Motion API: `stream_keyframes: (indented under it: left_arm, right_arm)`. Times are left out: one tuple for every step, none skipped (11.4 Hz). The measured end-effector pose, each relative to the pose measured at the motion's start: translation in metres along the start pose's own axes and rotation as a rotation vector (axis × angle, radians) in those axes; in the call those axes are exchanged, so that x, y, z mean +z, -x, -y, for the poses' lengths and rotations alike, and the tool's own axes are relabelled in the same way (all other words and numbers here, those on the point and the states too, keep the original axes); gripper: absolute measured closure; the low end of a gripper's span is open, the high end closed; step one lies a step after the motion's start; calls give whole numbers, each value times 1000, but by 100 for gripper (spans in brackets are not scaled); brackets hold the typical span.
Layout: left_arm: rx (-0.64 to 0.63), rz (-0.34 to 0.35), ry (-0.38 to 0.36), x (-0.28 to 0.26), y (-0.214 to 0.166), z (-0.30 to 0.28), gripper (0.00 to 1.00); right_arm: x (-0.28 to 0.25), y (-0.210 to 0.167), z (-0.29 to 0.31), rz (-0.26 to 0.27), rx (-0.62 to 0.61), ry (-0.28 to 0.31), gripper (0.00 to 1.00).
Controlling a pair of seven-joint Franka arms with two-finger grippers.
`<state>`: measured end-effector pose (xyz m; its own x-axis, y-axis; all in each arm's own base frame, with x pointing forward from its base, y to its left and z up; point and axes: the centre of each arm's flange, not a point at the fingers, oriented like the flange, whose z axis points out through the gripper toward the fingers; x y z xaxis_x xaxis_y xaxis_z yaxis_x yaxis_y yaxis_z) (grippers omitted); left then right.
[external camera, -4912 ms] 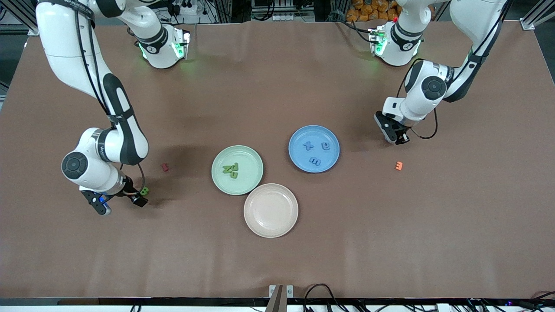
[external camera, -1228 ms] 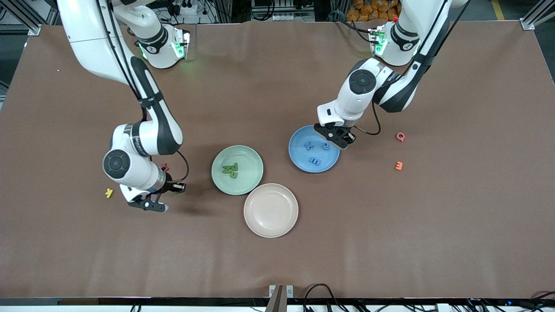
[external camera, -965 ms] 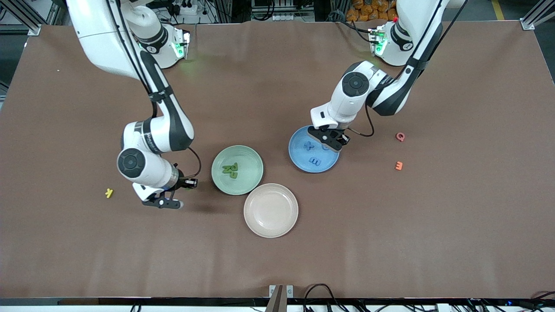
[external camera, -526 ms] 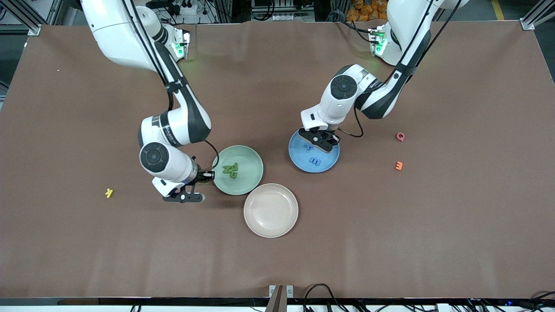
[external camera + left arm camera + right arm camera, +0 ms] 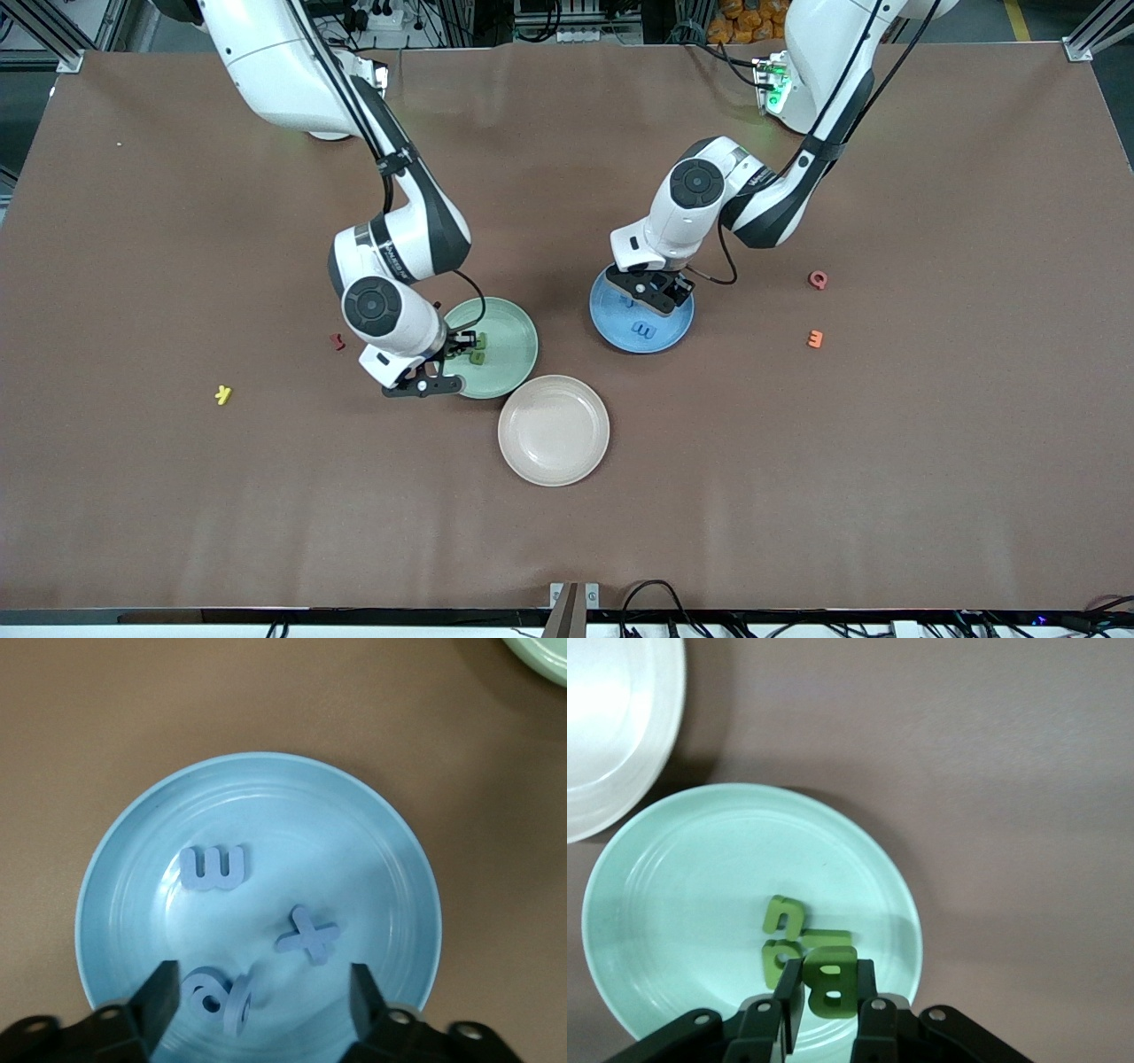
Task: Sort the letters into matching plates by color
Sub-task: 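Open both grippers, releasing the B and c onto their plates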
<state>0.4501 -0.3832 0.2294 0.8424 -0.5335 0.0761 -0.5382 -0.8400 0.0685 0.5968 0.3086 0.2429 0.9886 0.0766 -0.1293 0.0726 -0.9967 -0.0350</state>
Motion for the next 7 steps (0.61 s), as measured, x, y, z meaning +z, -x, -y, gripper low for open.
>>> stream_keyframes:
  left_arm:
    - [0,-1,0,0,-1,0,2]
    - [0,-3,0,-1,-2,0,0]
    - [0,-6,0,-2,-3,0,0]
    - [0,-8,1,-3,-3,0,0]
    - [-1,-9,1,-3,-4,0,0]
    - [-1,-9,0,-3,-4,0,0]
    - [-1,-9,0,-3,-4,0,0]
  right_arm:
    - [3,3,7,4,-11,3,72]
    - [6,6,13,10,-22,5,72]
    - [10,9,20,16,-32,5,72]
    - [13,12,25,22,-41,3,72]
    - [15,14,29,25,-47,2,70]
    - [15,15,31,26,-49,1,67]
    - [15,15,31,27,-50,1,61]
